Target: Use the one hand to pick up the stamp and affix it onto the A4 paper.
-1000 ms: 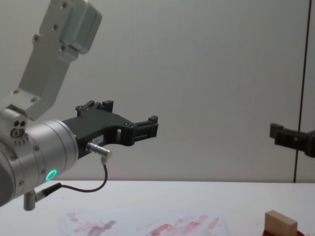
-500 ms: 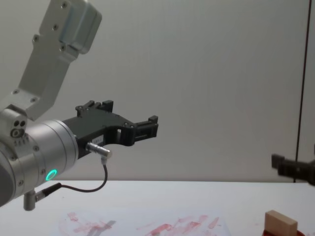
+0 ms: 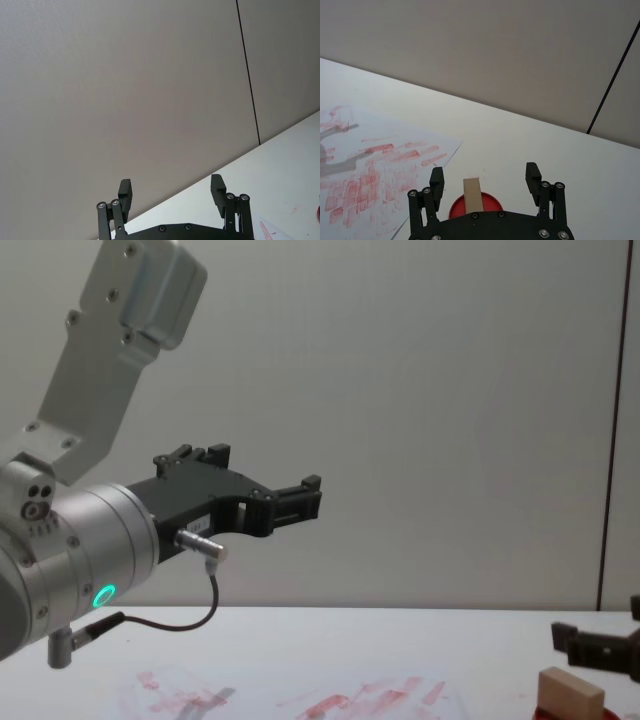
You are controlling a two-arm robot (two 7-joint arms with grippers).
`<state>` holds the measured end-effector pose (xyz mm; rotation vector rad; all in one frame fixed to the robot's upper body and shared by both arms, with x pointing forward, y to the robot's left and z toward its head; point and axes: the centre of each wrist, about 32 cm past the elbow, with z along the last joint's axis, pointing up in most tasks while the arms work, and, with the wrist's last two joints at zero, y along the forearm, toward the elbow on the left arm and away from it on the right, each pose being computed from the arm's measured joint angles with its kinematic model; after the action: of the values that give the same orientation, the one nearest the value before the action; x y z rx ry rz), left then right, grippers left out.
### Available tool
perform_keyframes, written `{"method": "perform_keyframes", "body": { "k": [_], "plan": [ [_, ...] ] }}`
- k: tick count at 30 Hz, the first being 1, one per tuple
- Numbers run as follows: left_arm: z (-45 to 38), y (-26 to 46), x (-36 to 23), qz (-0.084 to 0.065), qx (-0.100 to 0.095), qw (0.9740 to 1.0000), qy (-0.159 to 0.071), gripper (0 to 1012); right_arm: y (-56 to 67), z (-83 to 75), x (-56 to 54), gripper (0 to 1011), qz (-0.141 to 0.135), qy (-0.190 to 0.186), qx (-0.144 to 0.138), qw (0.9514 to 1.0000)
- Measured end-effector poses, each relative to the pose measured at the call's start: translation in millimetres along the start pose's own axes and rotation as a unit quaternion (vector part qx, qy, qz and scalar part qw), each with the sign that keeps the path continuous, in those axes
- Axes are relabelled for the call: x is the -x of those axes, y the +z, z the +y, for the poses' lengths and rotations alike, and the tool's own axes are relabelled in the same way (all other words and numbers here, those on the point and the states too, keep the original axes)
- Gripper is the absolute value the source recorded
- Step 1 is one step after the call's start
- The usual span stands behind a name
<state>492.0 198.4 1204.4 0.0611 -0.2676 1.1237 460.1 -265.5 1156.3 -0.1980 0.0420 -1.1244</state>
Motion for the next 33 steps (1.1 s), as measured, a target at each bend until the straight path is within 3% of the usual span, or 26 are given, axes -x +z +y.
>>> {"method": "perform_keyframes", "body": {
  "k": [16, 20, 33],
  "plan": [
    [0.0, 0.0, 0.0, 0.0, 0.0, 1.0, 0.0, 1002, -13.5, 11.3, -6.8, 998, 0.013, 0.024, 0.033, 0.9991],
    [0.0, 0.0, 0.0, 0.0, 0.0, 1.0, 0.0, 1002, -15.9, 13.9, -7.0, 927, 0.014, 0.03, 0.04, 0.9987],
    [0.0, 0.0, 0.0, 0.0, 0.0, 1.0, 0.0, 1002, -24.2, 20.7, -7.5, 534, 0.015, 0.047, 0.061, 0.9969]
  ]
}}
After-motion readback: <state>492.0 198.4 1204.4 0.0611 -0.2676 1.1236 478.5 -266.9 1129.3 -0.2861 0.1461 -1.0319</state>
